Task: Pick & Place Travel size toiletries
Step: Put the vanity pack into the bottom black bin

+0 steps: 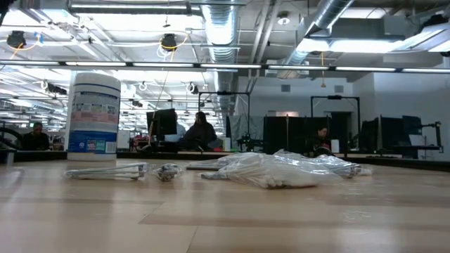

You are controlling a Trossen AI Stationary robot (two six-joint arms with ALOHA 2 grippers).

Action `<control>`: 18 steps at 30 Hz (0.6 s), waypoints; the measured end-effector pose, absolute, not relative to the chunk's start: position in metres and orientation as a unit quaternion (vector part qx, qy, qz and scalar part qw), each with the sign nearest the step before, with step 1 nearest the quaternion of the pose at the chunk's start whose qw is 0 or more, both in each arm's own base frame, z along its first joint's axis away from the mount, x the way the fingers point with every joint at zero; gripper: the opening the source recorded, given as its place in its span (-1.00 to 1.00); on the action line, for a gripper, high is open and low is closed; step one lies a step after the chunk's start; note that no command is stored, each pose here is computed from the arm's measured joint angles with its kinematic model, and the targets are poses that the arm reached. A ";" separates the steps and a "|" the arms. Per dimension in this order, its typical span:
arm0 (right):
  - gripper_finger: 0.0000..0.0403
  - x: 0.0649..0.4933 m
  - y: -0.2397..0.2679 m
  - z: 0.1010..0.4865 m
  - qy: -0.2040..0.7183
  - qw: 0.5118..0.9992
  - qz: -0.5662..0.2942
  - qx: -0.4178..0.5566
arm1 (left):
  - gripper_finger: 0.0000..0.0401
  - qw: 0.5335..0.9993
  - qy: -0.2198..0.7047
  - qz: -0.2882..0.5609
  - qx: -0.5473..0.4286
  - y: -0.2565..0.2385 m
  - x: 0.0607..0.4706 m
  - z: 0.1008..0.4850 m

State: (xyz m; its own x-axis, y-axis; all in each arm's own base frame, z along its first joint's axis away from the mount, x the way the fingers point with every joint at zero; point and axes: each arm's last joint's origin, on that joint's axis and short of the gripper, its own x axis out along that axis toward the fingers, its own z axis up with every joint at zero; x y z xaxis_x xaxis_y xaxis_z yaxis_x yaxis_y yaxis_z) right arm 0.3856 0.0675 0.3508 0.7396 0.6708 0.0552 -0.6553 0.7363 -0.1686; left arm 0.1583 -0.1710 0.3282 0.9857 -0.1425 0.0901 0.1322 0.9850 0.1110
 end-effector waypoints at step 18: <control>0.25 0.393 0.106 0.336 -0.045 0.955 0.269 -0.116 | -0.92 0.997 -0.040 -0.002 0.062 -0.162 0.164 0.320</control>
